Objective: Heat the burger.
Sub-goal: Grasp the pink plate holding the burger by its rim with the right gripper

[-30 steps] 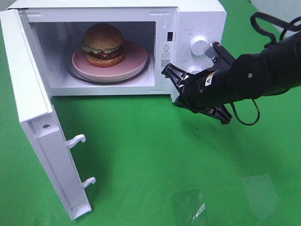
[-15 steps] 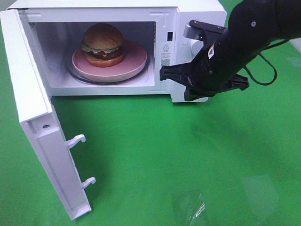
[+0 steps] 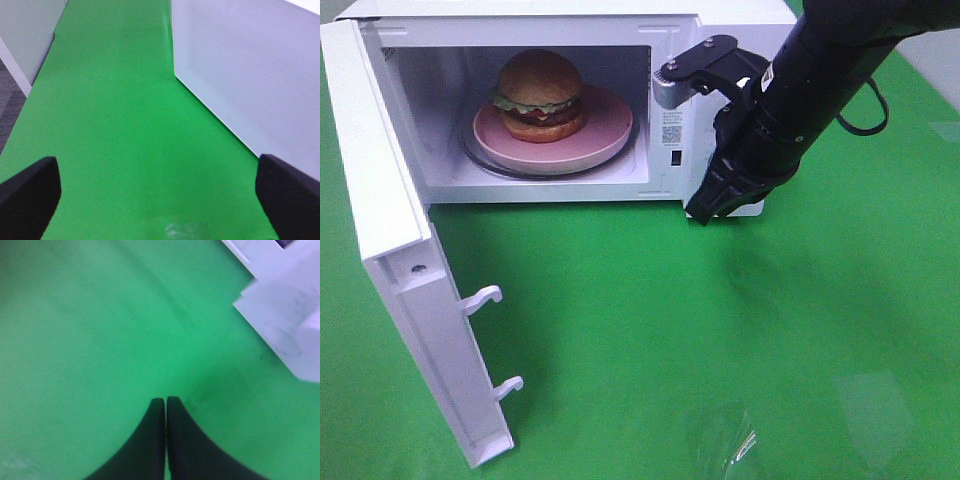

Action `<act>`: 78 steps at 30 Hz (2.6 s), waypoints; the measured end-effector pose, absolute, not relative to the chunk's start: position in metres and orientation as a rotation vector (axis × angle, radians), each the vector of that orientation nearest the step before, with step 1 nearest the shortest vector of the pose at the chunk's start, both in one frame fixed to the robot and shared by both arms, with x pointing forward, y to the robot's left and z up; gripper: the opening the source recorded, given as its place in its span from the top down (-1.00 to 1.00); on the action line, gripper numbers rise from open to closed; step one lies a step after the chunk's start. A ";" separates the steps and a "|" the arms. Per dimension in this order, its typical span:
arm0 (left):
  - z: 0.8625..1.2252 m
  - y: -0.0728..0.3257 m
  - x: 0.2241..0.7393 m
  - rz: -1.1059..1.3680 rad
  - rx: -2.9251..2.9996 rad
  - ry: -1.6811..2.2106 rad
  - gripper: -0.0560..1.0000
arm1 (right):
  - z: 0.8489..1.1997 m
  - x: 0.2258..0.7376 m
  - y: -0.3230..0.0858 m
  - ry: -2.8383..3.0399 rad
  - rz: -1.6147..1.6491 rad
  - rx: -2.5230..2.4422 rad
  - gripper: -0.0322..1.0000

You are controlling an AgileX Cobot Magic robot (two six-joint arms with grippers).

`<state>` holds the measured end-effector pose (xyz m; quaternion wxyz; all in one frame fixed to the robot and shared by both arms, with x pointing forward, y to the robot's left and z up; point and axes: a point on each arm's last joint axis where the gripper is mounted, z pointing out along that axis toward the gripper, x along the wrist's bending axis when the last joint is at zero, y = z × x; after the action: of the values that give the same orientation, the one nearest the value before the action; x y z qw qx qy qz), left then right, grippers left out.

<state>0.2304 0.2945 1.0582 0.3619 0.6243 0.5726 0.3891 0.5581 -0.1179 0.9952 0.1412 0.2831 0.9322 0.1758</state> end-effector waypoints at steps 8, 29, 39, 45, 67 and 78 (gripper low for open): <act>1.058 0.295 0.230 1.002 1.608 1.475 -0.96 | 0.995 0.557 -0.116 2.759 0.439 0.256 0.93; 1.058 0.295 0.230 1.002 1.608 1.475 -0.96 | 0.999 0.563 -0.113 2.603 0.317 -0.438 0.20; 1.058 0.295 0.230 1.002 1.608 1.475 -0.96 | 1.000 0.567 -0.116 2.570 0.279 -0.408 -0.72; 1.058 0.295 0.230 1.002 1.608 1.475 -0.96 | 1.001 0.570 -0.118 2.542 0.235 -0.407 -0.77; 1.058 0.295 0.230 1.002 1.608 1.475 -0.96 | 1.001 0.595 -0.077 2.400 0.278 -0.441 -0.77; 1.058 0.295 0.230 1.002 1.608 1.475 -0.96 | 0.981 0.612 -0.051 2.382 0.306 -0.461 -0.75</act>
<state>0.2304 0.2945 1.0582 0.3619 0.6243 0.5726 0.3891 0.6121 -0.0514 0.9815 0.3411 -0.1773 0.9157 0.1175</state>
